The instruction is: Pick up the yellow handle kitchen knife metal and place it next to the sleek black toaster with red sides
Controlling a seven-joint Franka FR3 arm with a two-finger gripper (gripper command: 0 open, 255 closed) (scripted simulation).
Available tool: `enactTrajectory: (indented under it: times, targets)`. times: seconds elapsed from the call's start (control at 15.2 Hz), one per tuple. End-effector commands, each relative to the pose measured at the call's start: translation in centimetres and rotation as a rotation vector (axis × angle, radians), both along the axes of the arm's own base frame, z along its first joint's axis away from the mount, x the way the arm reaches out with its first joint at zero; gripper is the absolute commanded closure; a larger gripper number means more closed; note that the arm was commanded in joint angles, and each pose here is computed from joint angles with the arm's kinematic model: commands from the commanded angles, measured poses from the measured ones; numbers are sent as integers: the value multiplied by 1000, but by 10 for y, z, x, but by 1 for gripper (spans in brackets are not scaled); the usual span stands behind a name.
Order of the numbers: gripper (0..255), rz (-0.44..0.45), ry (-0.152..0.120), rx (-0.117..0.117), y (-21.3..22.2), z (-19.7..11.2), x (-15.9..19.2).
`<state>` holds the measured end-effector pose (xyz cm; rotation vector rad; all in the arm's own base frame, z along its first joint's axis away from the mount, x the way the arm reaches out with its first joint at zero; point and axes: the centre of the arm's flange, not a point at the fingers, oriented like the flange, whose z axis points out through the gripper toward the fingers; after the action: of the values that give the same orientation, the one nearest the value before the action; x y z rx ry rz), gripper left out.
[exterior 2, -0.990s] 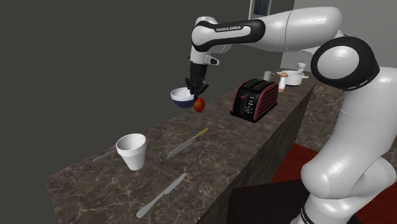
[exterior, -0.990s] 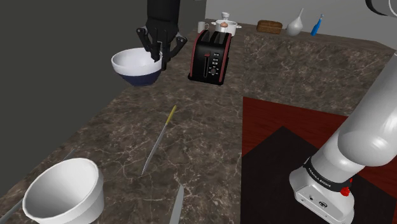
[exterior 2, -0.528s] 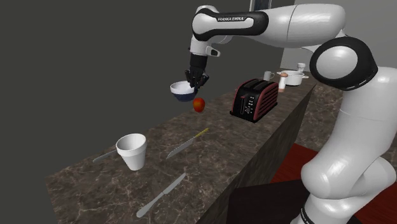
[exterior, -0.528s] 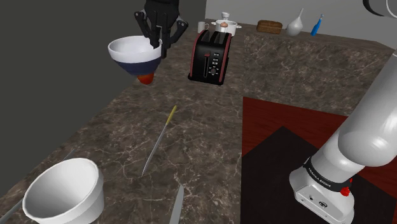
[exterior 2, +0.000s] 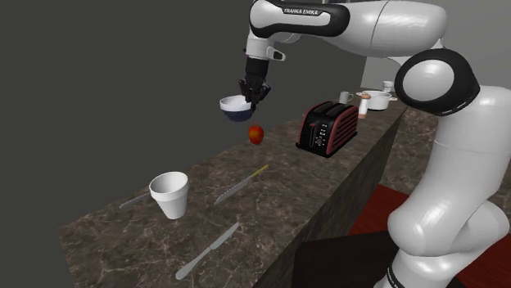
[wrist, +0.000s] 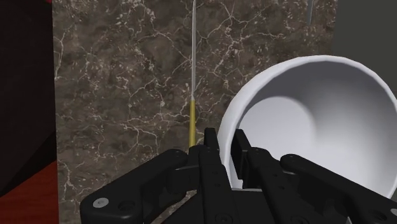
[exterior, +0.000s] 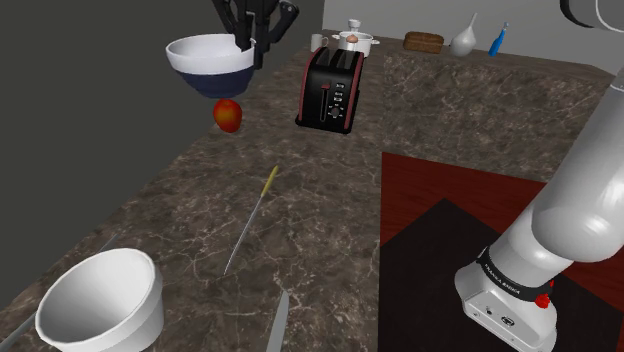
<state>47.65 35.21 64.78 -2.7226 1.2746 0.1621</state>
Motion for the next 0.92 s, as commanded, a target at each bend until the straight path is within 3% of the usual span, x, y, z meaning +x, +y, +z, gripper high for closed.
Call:
enactTrajectory:
  times: [0.0,0.86]
  targets:
    - [255,0,0,0,-21,2,1]
    - [255,0,0,0,-193,2,9]
